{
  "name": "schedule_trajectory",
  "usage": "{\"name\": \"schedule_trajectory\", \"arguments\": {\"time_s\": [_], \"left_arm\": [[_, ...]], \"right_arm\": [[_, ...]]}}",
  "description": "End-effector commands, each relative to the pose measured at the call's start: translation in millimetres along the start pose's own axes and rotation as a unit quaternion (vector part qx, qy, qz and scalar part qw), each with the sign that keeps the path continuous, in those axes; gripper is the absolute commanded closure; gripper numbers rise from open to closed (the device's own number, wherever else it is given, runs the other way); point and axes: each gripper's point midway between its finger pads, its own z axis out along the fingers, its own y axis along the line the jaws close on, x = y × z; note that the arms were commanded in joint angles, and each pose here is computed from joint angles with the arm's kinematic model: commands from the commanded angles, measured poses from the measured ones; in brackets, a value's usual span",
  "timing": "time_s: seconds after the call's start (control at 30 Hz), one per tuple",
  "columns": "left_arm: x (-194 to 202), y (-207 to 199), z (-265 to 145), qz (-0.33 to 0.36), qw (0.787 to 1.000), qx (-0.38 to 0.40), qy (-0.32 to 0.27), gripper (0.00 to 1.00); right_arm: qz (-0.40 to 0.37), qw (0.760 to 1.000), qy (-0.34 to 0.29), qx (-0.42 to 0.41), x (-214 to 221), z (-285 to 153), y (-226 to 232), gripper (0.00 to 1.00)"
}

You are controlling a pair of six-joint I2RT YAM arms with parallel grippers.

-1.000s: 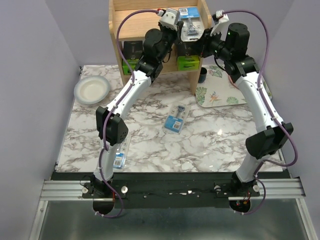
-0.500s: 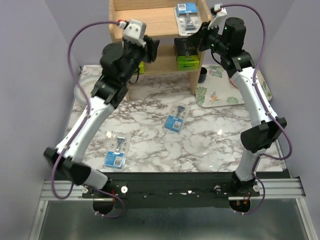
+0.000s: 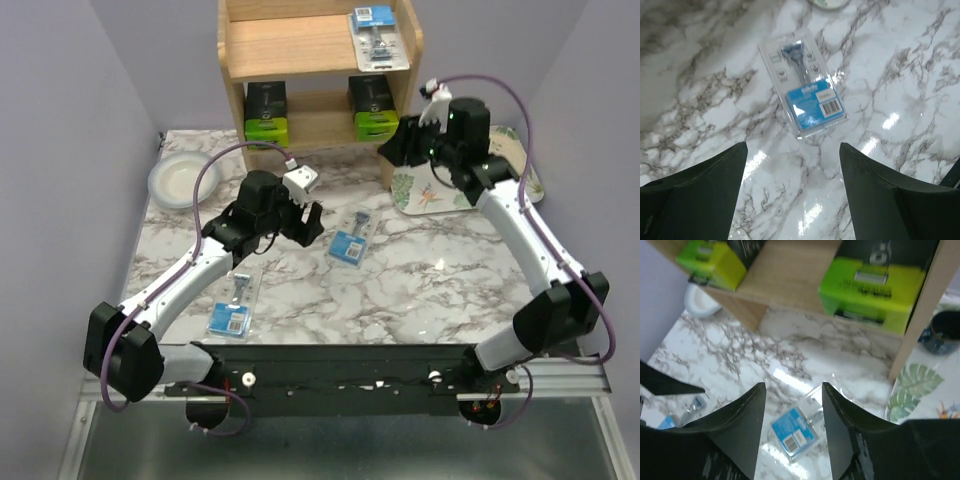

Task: Place and organize the shaving razors onto the shelf

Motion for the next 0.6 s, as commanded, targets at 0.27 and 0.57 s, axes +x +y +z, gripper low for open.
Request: {"name": "schedule_trajectory", "arguments": {"time_s": [0.27, 0.57], "left_arm": [[50.1, -7.2, 101.6, -0.118, 0.988, -0.012, 0.100, 0.16], [46.0, 7.9, 184.1, -0.177, 0.976, -0.060, 0.110, 0.18]], "right_arm": [[0.089, 0.991, 0.094, 0.038, 153.1, -71.0, -0.9, 0.36], [0.099, 0.988, 0.099, 0.069, 170.7, -89.5, -14.8, 0.34]]}}
